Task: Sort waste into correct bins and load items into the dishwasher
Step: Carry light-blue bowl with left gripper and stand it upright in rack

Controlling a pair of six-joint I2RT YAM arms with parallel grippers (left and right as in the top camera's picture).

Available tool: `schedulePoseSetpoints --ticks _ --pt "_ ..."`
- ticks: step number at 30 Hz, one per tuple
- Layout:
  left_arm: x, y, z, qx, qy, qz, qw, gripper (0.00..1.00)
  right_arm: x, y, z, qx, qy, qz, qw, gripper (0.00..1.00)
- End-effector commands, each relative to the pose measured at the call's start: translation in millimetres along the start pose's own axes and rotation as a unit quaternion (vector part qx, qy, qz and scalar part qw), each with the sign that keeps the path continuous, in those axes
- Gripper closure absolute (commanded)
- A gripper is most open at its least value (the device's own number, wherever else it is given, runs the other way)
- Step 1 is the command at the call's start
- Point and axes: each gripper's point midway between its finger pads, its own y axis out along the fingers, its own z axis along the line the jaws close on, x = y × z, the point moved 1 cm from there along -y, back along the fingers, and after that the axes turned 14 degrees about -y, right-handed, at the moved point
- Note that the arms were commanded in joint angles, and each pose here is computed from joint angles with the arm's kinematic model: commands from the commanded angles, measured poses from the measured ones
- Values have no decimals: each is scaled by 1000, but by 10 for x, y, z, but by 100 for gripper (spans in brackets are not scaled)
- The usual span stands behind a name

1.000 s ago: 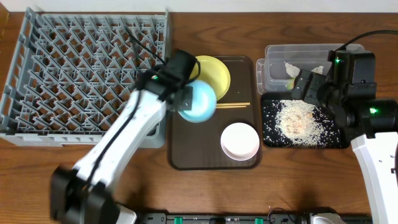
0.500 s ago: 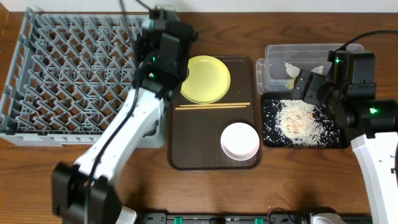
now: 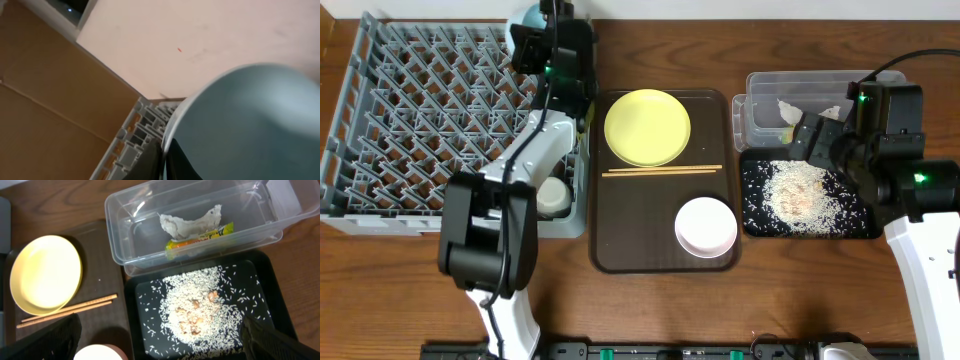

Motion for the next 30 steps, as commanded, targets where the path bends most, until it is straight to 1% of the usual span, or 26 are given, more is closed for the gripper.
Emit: schedulePoseSetpoints --ticks 1,6,9,12,26,30 --pt "-96 82 -49 13 30 3 999 92 10 0 -52 -10 10 -1 1000 1" --pt "-319 175 -160 13 57 18 998 92 10 0 -52 -10 10 -1 1000 1" --pt "-375 195 -187 13 66 22 998 93 10 0 -52 -10 10 -1 1000 1" --pt "-351 198 -176 15 64 18 998 93 10 0 -52 -10 10 -1 1000 1" --pt "-261 199 -147 21 119 4 993 93 10 0 -52 -10 10 -1 1000 1" --pt "-230 198 -138 23 124 -1 992 93 10 0 -52 -10 10 -1 1000 1"
